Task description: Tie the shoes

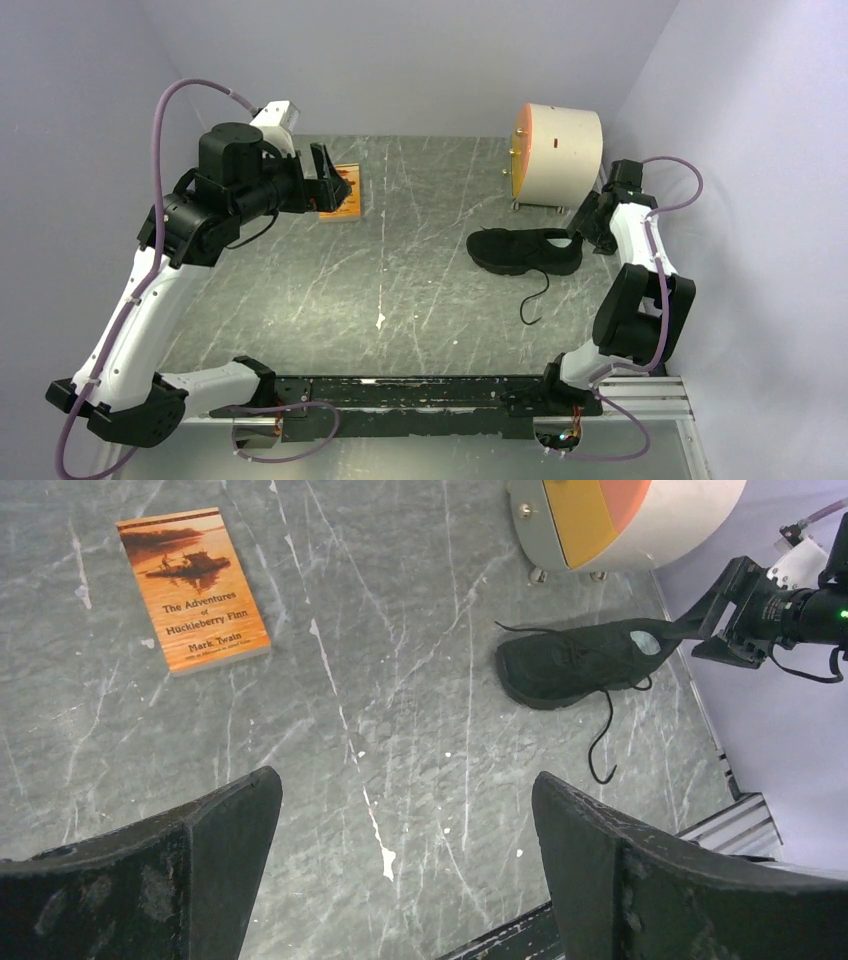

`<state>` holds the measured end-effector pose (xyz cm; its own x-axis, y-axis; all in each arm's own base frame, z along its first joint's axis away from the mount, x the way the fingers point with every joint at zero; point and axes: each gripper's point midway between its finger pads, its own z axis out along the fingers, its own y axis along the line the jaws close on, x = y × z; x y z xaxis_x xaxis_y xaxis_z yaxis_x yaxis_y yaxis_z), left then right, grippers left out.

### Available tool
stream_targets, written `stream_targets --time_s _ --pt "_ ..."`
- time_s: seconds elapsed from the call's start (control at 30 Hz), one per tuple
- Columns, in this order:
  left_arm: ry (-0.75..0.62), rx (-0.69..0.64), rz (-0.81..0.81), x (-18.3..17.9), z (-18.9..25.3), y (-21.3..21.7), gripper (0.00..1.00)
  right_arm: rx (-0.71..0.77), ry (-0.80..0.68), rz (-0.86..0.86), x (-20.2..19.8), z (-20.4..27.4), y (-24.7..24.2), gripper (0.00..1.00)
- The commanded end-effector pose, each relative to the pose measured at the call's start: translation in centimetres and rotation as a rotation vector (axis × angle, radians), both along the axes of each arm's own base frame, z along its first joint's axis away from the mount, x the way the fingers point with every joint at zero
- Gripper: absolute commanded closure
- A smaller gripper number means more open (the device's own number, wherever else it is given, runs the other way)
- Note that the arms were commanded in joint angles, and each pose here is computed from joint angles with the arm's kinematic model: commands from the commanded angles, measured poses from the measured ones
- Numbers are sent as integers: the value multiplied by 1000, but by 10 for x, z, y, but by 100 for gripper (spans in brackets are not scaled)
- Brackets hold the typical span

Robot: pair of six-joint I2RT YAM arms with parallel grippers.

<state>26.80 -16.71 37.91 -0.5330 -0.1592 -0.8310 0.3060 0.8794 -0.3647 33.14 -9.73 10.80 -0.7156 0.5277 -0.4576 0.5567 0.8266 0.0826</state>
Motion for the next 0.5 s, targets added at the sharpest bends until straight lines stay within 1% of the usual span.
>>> stream_targets --time_s 0.0,0.13,0.27,0.4,0.47 --pt "-52 46 12 -3 12 6 0 -26 25 29 1 -13 -7 36" --pt "-63 72 28 -3 12 10 0 -35 53 47 -5 -25 -5 40" --pt "-59 77 17 -3 10 6 0 -96 86 118 -3 -39 7 39" --pt "-60 71 6 -5 12 3 0 -128 101 134 2 -48 10 38" --pt "-62 66 5 -5 13 3 0 -131 112 135 4 -47 18 43"
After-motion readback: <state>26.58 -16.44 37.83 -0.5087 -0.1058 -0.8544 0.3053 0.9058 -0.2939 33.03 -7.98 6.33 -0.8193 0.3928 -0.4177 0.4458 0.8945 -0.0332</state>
